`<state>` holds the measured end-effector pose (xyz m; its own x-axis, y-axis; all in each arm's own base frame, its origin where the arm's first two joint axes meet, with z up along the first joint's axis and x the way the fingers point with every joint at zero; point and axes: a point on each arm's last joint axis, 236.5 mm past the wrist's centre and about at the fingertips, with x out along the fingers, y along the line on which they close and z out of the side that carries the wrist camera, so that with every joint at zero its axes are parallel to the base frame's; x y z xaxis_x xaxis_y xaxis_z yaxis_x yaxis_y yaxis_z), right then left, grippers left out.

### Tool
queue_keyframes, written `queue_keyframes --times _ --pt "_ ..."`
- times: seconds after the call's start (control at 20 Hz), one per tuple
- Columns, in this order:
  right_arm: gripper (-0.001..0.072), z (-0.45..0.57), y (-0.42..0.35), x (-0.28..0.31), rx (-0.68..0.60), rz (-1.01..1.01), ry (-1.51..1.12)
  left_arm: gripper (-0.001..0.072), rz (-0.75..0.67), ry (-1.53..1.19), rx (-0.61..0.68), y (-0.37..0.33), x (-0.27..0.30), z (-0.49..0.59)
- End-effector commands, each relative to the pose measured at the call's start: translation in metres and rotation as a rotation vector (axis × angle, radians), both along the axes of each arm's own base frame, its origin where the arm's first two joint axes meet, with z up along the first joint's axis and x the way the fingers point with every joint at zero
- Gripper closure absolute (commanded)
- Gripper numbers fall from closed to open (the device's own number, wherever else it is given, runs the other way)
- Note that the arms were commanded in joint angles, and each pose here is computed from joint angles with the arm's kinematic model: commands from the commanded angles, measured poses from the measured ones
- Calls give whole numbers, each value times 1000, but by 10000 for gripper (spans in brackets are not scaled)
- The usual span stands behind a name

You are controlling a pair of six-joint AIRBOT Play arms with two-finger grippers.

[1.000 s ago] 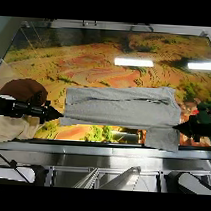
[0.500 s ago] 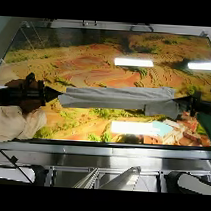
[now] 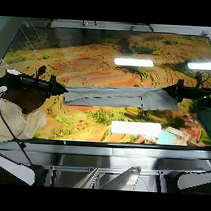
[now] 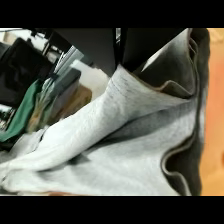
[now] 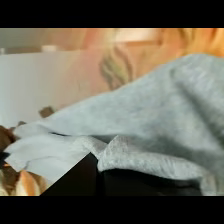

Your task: Fold the shirts.

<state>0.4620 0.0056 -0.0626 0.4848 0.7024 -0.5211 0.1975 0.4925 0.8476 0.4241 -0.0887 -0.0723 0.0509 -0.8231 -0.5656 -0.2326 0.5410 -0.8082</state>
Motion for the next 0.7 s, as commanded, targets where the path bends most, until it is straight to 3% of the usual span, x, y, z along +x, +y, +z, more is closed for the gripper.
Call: queue_keyframes --times 0.0,0.15,0.2,0.25,0.3,0.4,0.45,0.5,0.65 --pt "694 -40 -8 -9 -111 71 56 707 -73 42 50 0 2 -19" --pt "693 -41 -15 -15 -184 144 45 705 -87 -13 56 4 16 -3" --pt "586 -35 -13 -16 -183 179 25 643 -108 -24 49 4 17 7" --pt "379 -24 -11 -14 -174 213 0 438 -117 -21 43 4 18 17" --pt "335 -12 -13 -11 -172 237 -23 378 -129 -25 39 4 20 28" --pt "305 10 -29 -4 -228 288 -68 372 -165 -59 39 6 25 53" --pt "128 18 -41 -1 -272 306 -83 372 -174 -78 43 7 29 65" --pt "35 21 -54 1 -321 304 -70 372 -178 -105 52 9 34 76" --pt "35 2 -91 -8 -462 290 33 373 -180 -174 76 7 48 98"
